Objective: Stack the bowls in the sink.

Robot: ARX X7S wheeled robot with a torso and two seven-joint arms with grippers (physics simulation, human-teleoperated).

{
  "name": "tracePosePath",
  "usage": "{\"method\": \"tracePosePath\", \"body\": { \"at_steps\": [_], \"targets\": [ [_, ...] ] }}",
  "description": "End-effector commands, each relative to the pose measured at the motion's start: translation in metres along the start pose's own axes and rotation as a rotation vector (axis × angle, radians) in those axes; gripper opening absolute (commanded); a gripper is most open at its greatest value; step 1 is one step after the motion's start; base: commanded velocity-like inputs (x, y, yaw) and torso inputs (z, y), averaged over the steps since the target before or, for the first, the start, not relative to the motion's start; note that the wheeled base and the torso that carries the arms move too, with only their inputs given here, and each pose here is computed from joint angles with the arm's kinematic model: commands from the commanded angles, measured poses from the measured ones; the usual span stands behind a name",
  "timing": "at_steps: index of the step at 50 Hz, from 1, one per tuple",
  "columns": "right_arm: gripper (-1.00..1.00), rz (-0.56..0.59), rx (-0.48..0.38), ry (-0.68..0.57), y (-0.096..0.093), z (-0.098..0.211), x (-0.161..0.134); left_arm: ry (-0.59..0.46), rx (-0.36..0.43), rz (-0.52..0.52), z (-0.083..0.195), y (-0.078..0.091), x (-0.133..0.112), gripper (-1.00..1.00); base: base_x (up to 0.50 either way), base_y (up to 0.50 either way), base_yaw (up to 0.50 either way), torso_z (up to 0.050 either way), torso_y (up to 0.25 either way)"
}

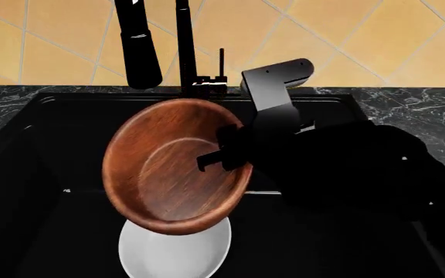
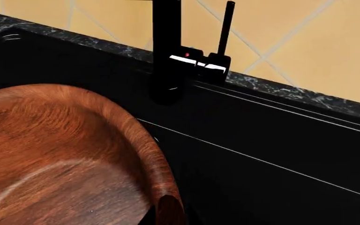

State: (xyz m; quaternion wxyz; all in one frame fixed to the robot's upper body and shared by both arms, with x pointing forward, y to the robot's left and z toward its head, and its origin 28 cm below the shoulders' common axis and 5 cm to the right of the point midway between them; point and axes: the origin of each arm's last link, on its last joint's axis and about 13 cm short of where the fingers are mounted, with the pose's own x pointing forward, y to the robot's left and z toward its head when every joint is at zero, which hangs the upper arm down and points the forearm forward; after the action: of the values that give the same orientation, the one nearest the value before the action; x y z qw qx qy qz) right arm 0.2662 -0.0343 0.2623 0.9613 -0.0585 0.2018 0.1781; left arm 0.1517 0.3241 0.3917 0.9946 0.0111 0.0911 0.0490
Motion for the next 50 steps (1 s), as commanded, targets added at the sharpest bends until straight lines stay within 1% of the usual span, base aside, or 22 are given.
{"method": "tracePosePath", "body": {
  "at_steps": [1, 10, 19, 37, 48, 50],
  "targets": [
    [-1.0, 0.021, 0.0, 0.012, 0.005, -0.002, 0.007, 0.003, 0.001, 0.0, -0.002, 0.0, 0.0, 1.0, 0.0, 0.0, 0.0, 0.0, 0.0],
    [-1.0, 0.028, -0.01, 0.041, 0.009, -0.005, 0.015, 0.003, 0.001, 0.001, -0.002, 0.001, 0.0, 1.0, 0.0, 0.0, 0.0, 0.0, 0.0],
    [-1.0, 0.026, -0.011, 0.071, 0.009, -0.011, 0.019, 0.002, 0.0, 0.003, -0.001, 0.002, -0.001, 1.0, 0.0, 0.0, 0.0, 0.001, 0.0],
    [-1.0, 0.035, -0.009, 0.131, 0.013, -0.031, 0.037, 0.003, 0.003, 0.001, -0.001, 0.002, 0.0, 1.0, 0.0, 0.0, 0.0, 0.0, 0.001],
    [-1.0, 0.059, -0.009, 0.148, 0.018, -0.039, 0.045, 0.004, 0.002, 0.0, -0.002, 0.002, 0.0, 1.0, 0.0, 0.0, 0.0, 0.0, 0.0],
    [-1.0, 0.072, -0.001, 0.16, 0.02, -0.045, 0.051, 0.008, 0.005, 0.0, -0.003, 0.002, 0.001, 1.0, 0.0, 0.0, 0.0, 0.0, 0.0]
  ]
}}
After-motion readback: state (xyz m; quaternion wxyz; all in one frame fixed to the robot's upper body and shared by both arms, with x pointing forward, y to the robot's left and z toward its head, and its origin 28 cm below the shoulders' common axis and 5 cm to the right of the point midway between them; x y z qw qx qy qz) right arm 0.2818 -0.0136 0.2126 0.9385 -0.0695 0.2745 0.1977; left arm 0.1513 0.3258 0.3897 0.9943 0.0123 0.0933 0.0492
